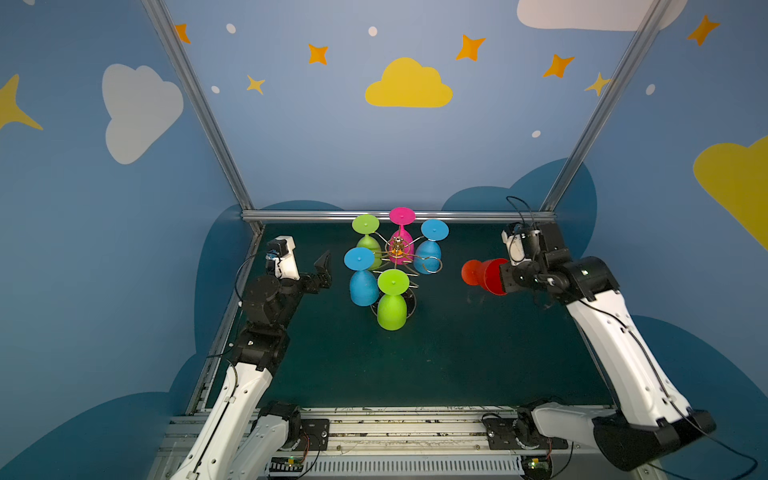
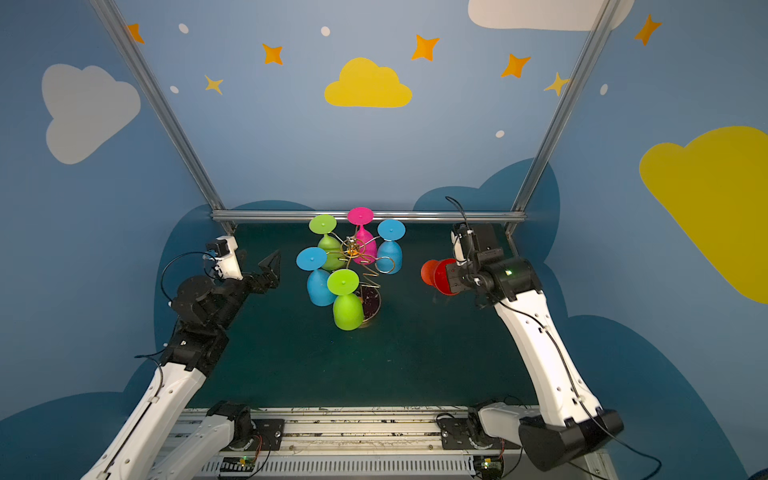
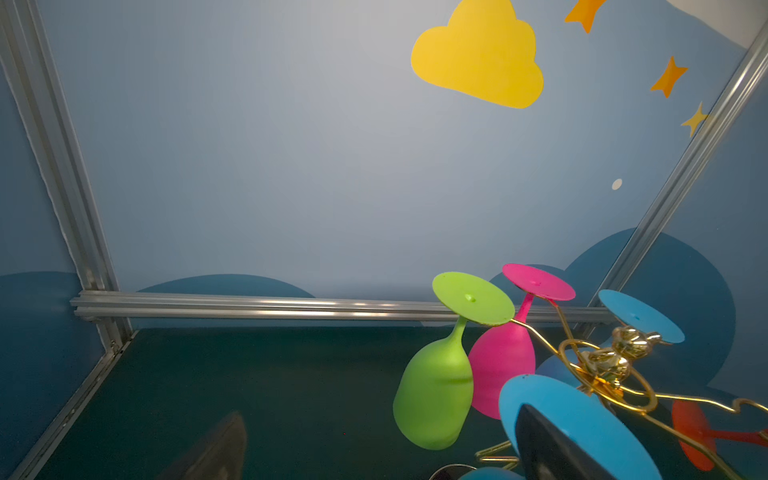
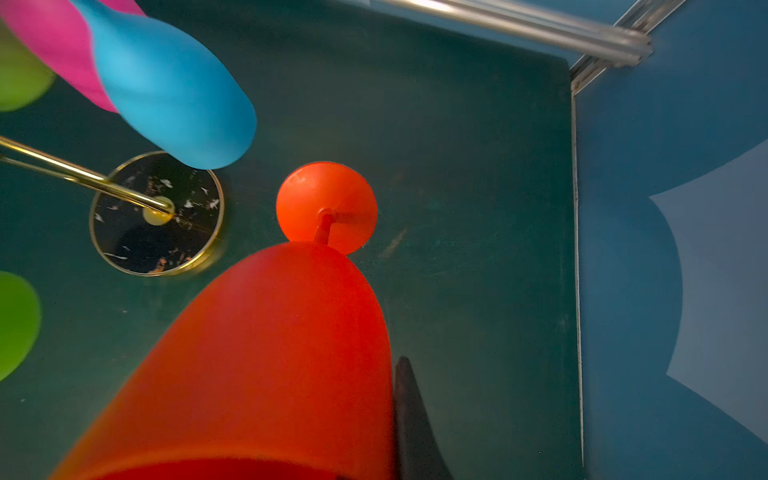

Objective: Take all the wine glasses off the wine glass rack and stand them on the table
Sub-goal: 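Lower the red glass foot-down onto the table and open the right gripper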

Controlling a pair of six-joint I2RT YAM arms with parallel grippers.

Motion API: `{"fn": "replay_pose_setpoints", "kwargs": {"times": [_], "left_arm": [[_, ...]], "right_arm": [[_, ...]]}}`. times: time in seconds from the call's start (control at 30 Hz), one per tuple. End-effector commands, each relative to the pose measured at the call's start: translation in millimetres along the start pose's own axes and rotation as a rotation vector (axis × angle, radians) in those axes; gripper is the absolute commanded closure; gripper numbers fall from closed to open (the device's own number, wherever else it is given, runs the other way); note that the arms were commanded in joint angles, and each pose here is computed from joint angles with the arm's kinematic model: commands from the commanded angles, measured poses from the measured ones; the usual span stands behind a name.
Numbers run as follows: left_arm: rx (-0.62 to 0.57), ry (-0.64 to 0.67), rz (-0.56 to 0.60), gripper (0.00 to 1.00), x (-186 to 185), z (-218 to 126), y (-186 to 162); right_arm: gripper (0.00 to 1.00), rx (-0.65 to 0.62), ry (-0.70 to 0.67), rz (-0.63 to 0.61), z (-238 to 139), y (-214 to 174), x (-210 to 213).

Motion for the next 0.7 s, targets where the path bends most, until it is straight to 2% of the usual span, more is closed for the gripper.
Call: {"fn": "replay_pose_setpoints", "kwargs": {"times": [0.0,0.3,0.67], "left_arm": [[-0.013,0.008,0.003,0.01,5,-5,3],[-0.03,0.026,-0.002,0.01,13,-11,4],[-0.028,0.032,-0.005,0.01,17,-11,3]], "right_arm": [[1.0,-0.005,-0.004,0.008,19,20,-8],[1.0,0.13,0.037,-0.016,97,55,-12],[1.0,0.27,0.044,-0.06,156,71,-15]]}}
Point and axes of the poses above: each gripper's point midway between its finger pads, its own z axis out along the fingers, its own x axis along the line the jaws close on, y = z × x, the point moved 5 cm from there along -z, back along the fingers, and after that the axes turned 12 degrees about -z, right-handed, at the moved point
